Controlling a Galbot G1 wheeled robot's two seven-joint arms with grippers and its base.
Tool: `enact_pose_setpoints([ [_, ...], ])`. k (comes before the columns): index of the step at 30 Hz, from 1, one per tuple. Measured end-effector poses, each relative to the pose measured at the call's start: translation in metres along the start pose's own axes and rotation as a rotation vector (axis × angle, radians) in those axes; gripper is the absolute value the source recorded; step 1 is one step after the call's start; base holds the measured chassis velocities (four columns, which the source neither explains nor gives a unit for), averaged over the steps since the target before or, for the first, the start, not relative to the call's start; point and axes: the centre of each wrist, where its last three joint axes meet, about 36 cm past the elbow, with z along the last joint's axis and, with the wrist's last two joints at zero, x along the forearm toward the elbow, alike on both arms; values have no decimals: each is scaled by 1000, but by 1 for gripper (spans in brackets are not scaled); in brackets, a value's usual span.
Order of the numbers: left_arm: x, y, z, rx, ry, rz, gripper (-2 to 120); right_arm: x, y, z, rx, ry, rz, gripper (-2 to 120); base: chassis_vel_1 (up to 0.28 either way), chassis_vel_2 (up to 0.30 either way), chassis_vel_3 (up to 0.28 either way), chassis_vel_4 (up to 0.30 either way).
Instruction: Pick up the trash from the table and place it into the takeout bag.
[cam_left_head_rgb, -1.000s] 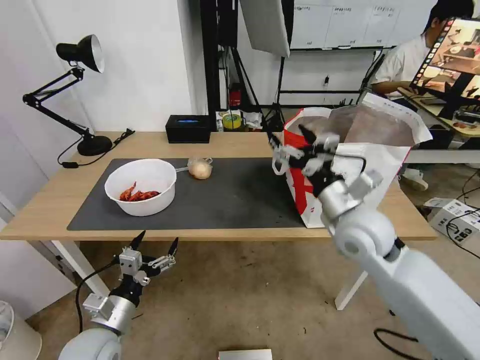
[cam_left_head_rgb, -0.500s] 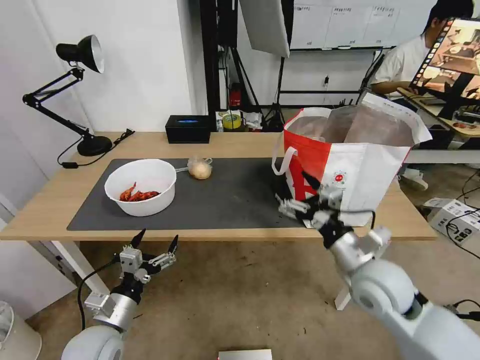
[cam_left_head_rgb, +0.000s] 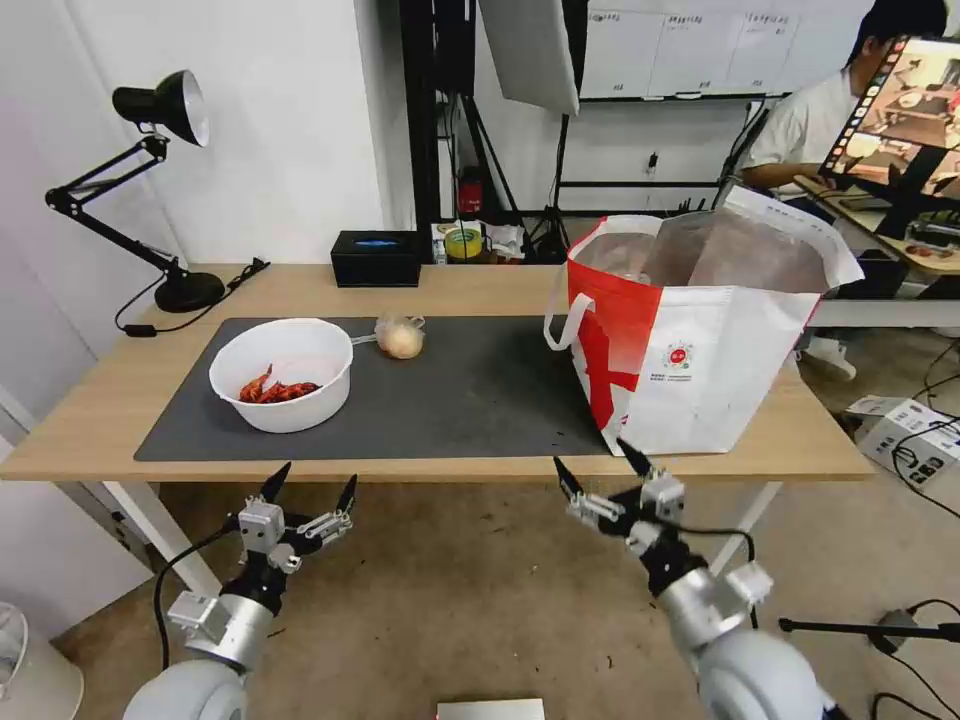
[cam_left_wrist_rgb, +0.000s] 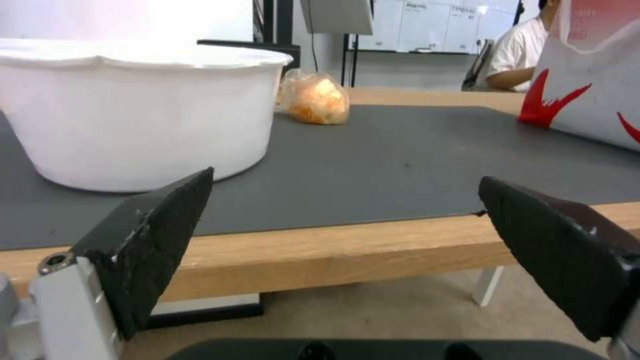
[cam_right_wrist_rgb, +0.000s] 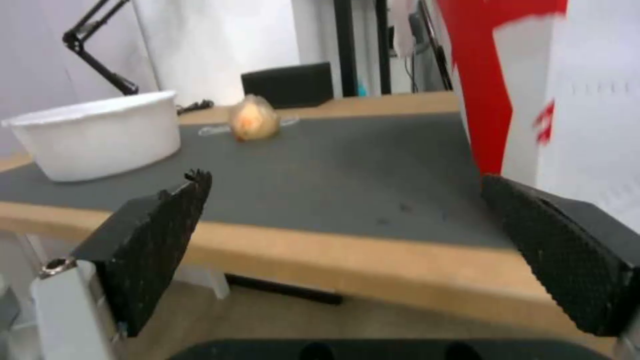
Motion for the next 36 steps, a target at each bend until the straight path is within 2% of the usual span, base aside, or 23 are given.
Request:
enact_pose_setpoints([
  [5,1,0,0,6,-4,-5,100,4,4,12,-19,17,16,100,0,0,0,0],
  [8,3,7,-1,1,-8,-10,100,3,4,20,-34,21,33,100,0,0,0,0],
  [16,4,17,-2,-20,-8,-13,100,-3,4,11,-5,11,-2,100,0,0,0,0],
  [26,1,14,-5,-17,-13,2,100,-10,4,7,-31,10,0,100,0,0,0,0],
  [36,10,9,-2,-7,4,-4,100,-35,5,1,-36,-17,-16,100,0,0,0,0],
])
